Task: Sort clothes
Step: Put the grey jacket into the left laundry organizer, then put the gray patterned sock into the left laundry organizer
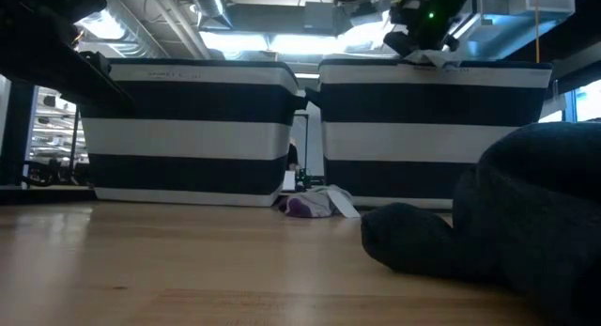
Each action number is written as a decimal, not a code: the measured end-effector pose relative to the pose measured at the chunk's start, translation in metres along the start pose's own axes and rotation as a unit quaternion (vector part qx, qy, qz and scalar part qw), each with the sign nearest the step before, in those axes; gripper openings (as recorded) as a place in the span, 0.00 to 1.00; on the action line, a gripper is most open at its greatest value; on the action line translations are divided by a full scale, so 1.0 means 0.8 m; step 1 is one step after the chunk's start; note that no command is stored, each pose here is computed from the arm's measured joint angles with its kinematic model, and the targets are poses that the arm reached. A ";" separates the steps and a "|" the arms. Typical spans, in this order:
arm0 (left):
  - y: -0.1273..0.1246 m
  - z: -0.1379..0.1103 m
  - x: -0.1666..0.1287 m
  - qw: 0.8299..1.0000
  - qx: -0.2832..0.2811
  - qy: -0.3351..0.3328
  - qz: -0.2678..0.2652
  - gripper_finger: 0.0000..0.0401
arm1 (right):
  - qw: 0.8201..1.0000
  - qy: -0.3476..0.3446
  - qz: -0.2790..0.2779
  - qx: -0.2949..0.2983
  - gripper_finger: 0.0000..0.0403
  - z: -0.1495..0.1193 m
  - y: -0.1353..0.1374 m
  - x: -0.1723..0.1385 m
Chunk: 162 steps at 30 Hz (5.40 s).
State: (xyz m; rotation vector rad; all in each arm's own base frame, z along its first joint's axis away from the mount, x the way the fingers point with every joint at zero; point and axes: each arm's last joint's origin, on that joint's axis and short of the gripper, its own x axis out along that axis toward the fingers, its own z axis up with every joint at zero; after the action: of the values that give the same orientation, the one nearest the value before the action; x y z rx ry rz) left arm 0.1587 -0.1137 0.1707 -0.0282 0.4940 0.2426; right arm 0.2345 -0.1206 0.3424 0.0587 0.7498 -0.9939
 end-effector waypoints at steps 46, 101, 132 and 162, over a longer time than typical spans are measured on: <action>0.000 -0.001 0.000 1.000 0.002 0.007 -0.005 0.56 | 0.958 0.119 0.244 -0.091 0.69 -0.082 0.108 -0.189; 0.000 -0.001 0.000 1.000 0.005 0.003 0.000 0.56 | 0.965 0.085 0.214 -0.125 0.69 -0.065 0.102 -0.171; -0.001 0.002 0.000 1.000 -0.003 -0.006 -0.005 0.56 | 0.992 0.017 -0.085 -0.088 0.69 -0.046 0.052 -0.075; -0.001 0.002 0.000 1.000 0.001 -0.004 -0.004 0.56 | 0.961 -0.046 0.231 -0.142 0.69 -0.080 0.218 -0.119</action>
State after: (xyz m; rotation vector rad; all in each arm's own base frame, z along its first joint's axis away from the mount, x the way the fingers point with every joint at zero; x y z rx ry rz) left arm 0.1597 -0.1145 0.1718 -0.0270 0.4852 0.2332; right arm 0.3046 0.0718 0.3017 -0.0599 0.7420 -0.4354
